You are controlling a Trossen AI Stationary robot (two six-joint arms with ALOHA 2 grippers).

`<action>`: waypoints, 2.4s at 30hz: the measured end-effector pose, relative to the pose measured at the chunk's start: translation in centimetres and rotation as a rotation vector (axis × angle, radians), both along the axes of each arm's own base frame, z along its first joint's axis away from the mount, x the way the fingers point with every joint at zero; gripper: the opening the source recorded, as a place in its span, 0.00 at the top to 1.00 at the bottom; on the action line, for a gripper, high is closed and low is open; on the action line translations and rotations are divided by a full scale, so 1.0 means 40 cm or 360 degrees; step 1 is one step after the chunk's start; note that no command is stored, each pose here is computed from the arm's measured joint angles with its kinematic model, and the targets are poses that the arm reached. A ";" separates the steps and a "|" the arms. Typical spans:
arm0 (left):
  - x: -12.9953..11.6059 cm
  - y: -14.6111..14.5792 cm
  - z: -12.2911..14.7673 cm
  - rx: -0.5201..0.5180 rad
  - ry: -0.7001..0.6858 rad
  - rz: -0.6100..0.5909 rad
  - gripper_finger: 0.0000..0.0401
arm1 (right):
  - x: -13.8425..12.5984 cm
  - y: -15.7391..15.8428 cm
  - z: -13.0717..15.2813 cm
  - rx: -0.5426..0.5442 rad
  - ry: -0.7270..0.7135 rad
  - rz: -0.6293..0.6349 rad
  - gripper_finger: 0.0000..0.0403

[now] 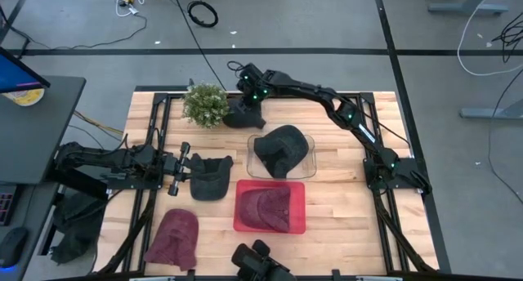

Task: Pick & Place hat
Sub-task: Put the top black cap into the transparent bin

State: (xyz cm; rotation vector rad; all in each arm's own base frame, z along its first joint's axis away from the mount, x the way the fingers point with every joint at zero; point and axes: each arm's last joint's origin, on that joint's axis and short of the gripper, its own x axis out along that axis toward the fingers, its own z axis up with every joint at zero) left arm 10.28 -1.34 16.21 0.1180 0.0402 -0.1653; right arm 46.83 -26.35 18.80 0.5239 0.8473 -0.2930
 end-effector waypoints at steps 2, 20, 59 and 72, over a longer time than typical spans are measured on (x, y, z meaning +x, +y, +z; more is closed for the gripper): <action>0.000 0.000 0.000 -0.0001 0.0000 0.0000 0.86 | -0.005 0.001 0.010 -0.0003 0.0029 0.0012 0.98; 0.000 0.000 0.000 0.0000 -0.0001 0.0001 0.86 | -0.137 0.110 0.337 -0.0478 0.0245 -0.0115 1.00; 0.000 0.000 0.000 0.0000 0.0000 0.0000 0.86 | -0.213 0.735 0.300 -0.0853 0.0545 -0.0629 1.00; 0.000 0.000 0.000 -0.0001 -0.0001 0.0000 0.86 | -0.217 0.807 0.248 -0.0749 0.0469 -0.0663 1.00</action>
